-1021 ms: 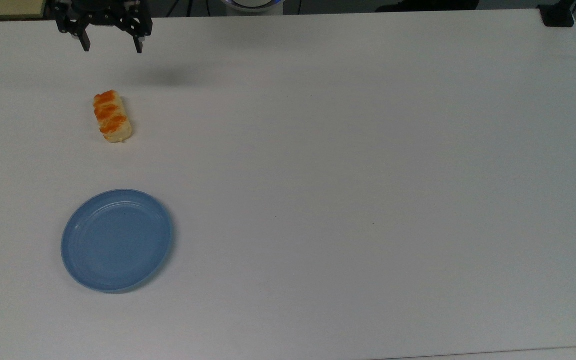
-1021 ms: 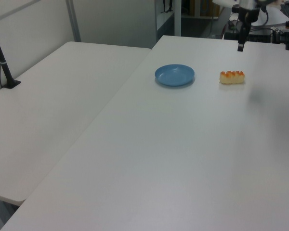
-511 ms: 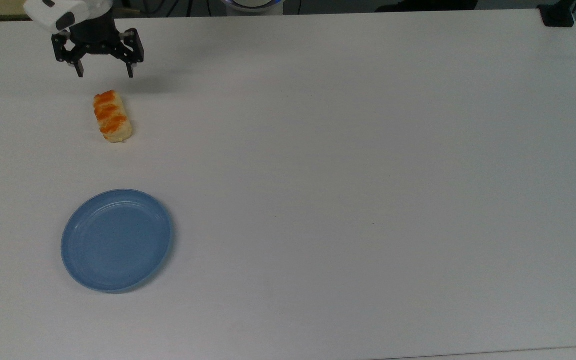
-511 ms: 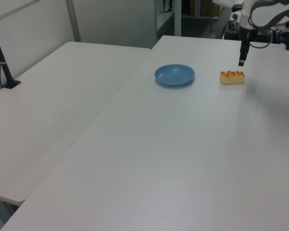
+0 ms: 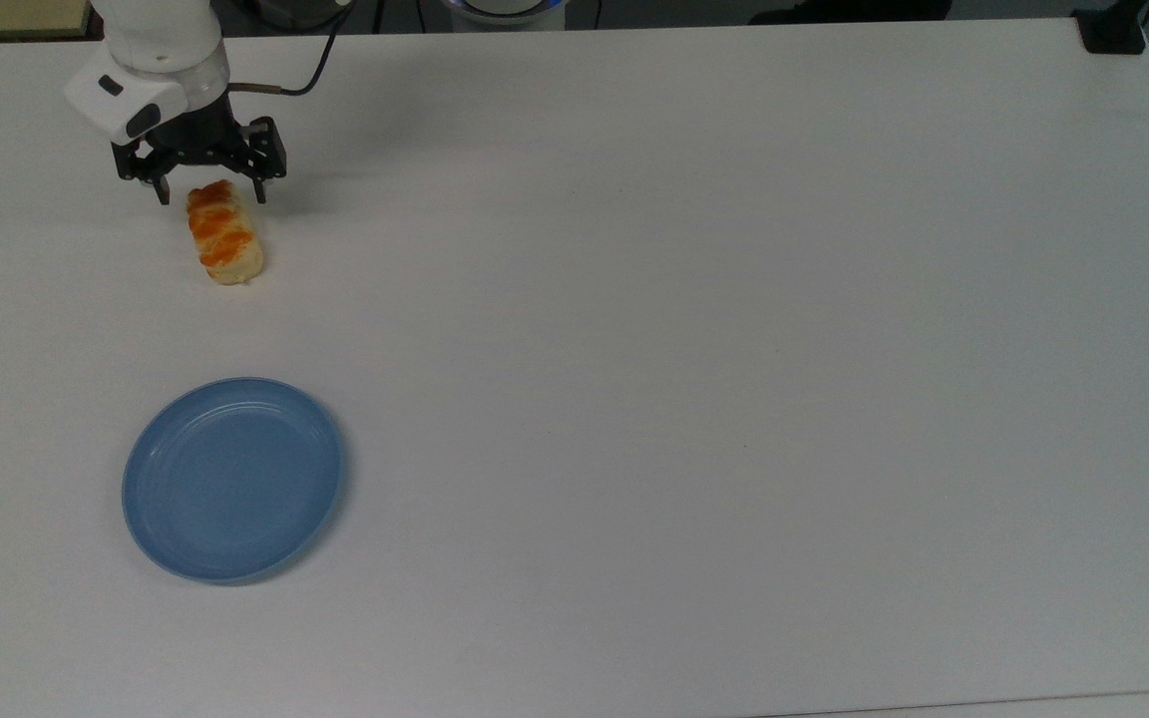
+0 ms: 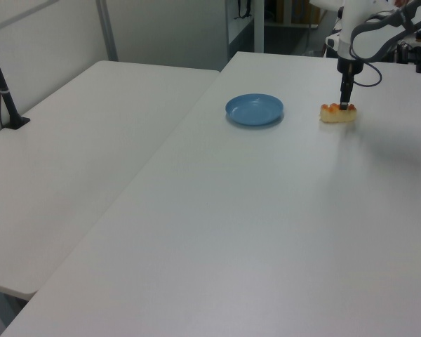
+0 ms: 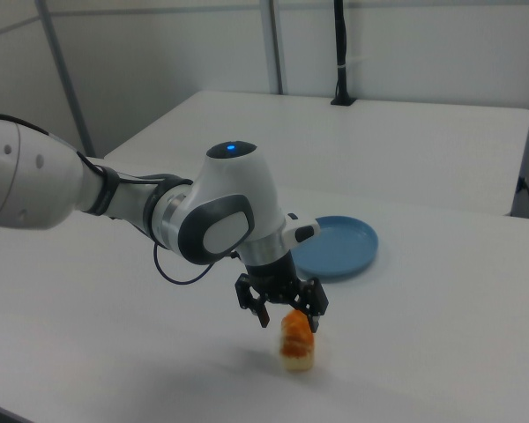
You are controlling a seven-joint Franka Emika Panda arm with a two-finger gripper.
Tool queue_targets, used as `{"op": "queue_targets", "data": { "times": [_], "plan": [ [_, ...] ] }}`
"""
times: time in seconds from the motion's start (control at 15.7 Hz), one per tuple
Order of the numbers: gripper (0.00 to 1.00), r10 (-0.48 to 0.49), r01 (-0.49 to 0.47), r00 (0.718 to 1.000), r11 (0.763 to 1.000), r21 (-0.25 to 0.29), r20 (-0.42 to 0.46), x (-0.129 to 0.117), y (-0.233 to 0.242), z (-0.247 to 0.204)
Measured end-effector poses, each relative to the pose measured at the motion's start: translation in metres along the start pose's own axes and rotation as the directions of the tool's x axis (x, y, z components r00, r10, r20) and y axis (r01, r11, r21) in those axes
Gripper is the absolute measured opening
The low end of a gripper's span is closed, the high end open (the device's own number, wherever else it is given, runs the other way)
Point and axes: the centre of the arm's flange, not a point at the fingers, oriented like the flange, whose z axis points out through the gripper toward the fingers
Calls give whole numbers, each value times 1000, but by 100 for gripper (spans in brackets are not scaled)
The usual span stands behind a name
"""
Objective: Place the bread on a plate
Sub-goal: 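Move the open gripper over the glazed bread roll and lower it, then close the gripper on the bread roll and lift it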
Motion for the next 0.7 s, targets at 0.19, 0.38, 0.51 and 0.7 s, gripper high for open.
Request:
{"op": "queue_targets", "data": {
  "times": [0.19,0.38,0.51,0.7],
  "plan": [
    [100,-10,10,1000,1000,0,21,6,2,14],
    [100,-14,14,999,1000,1,33,10,2,28],
    [96,-12,12,999,1000,2,37,10,4,36],
    [74,-10,10,999,1000,3,40,9,6,39]
  ]
}}
